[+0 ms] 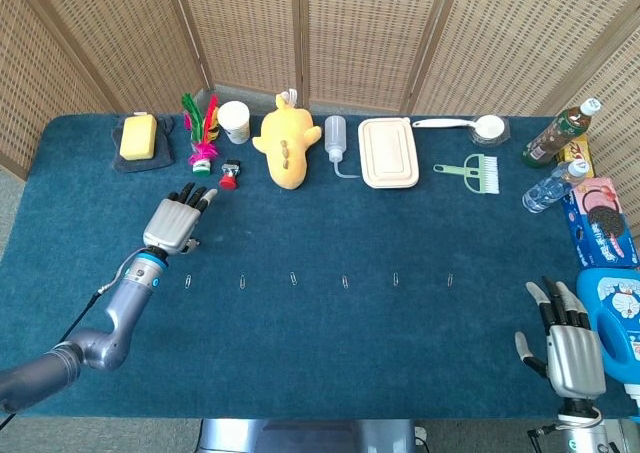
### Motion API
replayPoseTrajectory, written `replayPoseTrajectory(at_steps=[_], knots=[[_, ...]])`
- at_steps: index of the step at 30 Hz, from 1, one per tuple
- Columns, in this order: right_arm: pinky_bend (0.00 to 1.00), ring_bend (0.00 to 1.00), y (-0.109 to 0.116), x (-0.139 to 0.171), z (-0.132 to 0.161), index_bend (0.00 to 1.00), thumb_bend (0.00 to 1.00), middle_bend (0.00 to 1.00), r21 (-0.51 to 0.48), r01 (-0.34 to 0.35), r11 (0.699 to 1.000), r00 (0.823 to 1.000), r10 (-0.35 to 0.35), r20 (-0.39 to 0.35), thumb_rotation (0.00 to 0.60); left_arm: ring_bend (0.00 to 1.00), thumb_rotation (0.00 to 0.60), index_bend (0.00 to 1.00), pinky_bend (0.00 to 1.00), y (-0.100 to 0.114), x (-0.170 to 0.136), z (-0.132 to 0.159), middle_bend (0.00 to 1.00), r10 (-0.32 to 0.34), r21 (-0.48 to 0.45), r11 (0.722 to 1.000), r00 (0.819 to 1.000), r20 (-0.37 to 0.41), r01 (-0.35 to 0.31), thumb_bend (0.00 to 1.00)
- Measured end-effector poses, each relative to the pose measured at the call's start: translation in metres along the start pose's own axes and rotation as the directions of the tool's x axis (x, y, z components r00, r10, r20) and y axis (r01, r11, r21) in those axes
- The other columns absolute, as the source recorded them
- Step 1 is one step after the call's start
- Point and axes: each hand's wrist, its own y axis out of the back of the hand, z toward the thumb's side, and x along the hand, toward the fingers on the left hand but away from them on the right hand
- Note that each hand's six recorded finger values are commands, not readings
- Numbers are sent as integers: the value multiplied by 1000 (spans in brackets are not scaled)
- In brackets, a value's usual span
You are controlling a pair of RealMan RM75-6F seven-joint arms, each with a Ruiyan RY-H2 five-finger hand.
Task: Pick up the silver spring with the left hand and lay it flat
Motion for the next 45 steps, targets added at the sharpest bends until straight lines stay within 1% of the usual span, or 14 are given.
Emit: replayPoseTrajectory(at_steps=[2,5,6,7,11,15,18,21,27,31,37,45], knots=[[140,62,-1,0,0,135,392,109,-1,-3,1000,1000,3,-1,600,64,600,84,245,3,1,2,105,10,-15,1000,1000,-2,-10,320],[140,62,-1,0,0,135,392,109,-1,-2,1000,1000,2,1,600,69,600,264,245,9,1,5,110,23,-42,999,1000,0,-23,321],[140,62,-1,0,0,135,392,109,-1,-1,1000,1000,1,0,600,70,600,314,245,11,1,5,113,26,-55,998,1000,2,-26,321],[140,62,-1,0,0,135,392,109,-1,-1,1000,1000,1,0,600,70,600,338,245,12,0,5,114,27,-66,997,1000,3,-27,321],[140,62,-2,0,1,135,392,109,-3,-2,1000,1000,2,-3,600,70,600,350,245,15,-5,0,114,0,-108,994,1000,15,2,321],[140,62,-2,0,1,135,392,109,-5,-1,1000,1000,1,-1,600,70,600,361,244,11,-11,-11,114,-60,-100,993,998,29,63,321],[140,62,-2,1,0,134,392,109,-6,1,1000,1000,-1,1,600,70,600,385,245,7,-15,-13,114,-79,-90,993,996,36,82,321],[140,62,-1,1,-1,134,392,109,-6,2,1000,1000,-2,2,600,70,600,415,245,5,-16,-13,116,-82,-82,993,996,40,85,321],[140,62,-1,2,-2,133,392,109,-7,3,1000,1000,-3,3,600,70,600,507,245,2,-16,-13,139,-78,-66,995,996,38,81,324],[140,62,-1,4,-3,131,392,109,-6,-1,1000,1000,1,10,600,70,600,537,245,-1,-14,-13,146,-75,-36,996,996,36,77,359],[141,62,-2,4,-5,124,392,109,-7,-1,1000,1000,2,18,600,52,600,529,245,-4,-11,-10,146,-80,-8,997,996,40,81,410],[140,62,-2,5,-7,123,392,109,-10,-1,1000,1000,1,21,600,22,600,481,229,-8,-12,-11,144,-104,-1,995,994,40,104,435]])
